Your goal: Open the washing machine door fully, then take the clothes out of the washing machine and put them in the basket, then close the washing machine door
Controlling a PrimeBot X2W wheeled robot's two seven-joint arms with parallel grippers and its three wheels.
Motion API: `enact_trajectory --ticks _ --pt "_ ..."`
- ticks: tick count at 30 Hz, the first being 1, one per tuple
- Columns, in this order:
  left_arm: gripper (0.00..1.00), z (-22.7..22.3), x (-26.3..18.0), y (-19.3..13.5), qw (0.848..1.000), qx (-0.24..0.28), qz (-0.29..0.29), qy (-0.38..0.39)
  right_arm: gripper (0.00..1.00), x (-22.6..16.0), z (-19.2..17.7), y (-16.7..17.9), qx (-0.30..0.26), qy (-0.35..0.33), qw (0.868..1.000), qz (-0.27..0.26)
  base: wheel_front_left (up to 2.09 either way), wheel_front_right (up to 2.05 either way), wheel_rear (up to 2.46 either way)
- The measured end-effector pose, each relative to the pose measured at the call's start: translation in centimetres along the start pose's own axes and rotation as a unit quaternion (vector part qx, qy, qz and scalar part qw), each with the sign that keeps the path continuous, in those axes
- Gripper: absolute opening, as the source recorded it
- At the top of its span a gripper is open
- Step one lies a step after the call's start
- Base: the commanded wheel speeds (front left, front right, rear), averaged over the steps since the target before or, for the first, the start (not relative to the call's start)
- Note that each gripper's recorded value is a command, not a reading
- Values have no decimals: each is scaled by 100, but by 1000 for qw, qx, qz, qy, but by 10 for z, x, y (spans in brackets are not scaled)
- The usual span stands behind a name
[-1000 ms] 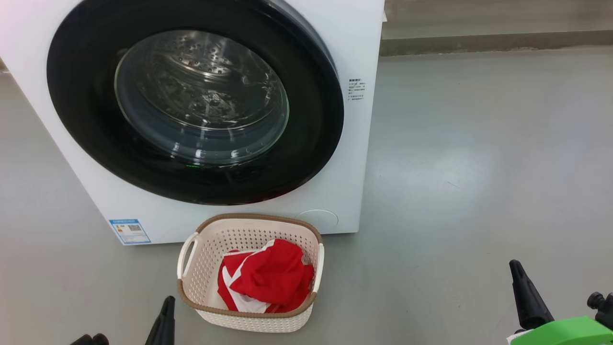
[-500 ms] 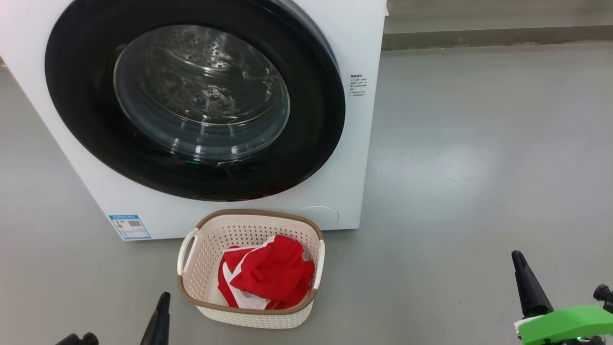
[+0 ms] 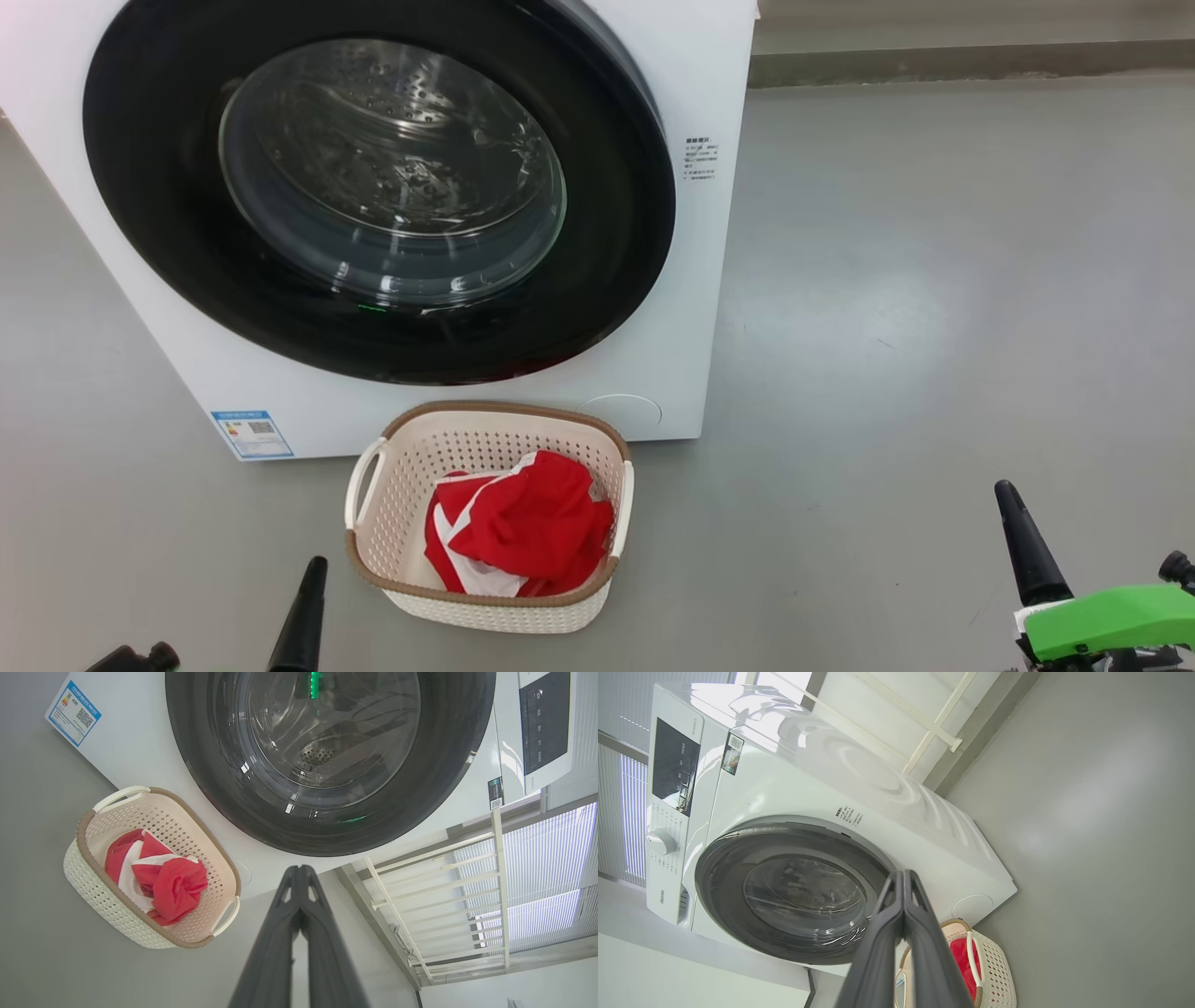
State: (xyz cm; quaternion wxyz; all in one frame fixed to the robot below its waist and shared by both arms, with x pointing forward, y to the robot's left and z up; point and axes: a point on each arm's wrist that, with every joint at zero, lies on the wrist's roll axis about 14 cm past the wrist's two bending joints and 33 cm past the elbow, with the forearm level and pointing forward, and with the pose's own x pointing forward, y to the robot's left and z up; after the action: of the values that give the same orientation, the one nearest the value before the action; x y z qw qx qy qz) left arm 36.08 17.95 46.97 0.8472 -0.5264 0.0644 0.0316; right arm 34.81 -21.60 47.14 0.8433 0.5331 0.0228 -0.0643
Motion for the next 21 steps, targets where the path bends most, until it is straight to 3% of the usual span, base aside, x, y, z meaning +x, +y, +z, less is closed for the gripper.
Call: enact_trajectory --ticks 21 --pt "0 7 8 -4 993 -118 -11 2 0 15 -3 11 114 14 993 12 0 0 0"
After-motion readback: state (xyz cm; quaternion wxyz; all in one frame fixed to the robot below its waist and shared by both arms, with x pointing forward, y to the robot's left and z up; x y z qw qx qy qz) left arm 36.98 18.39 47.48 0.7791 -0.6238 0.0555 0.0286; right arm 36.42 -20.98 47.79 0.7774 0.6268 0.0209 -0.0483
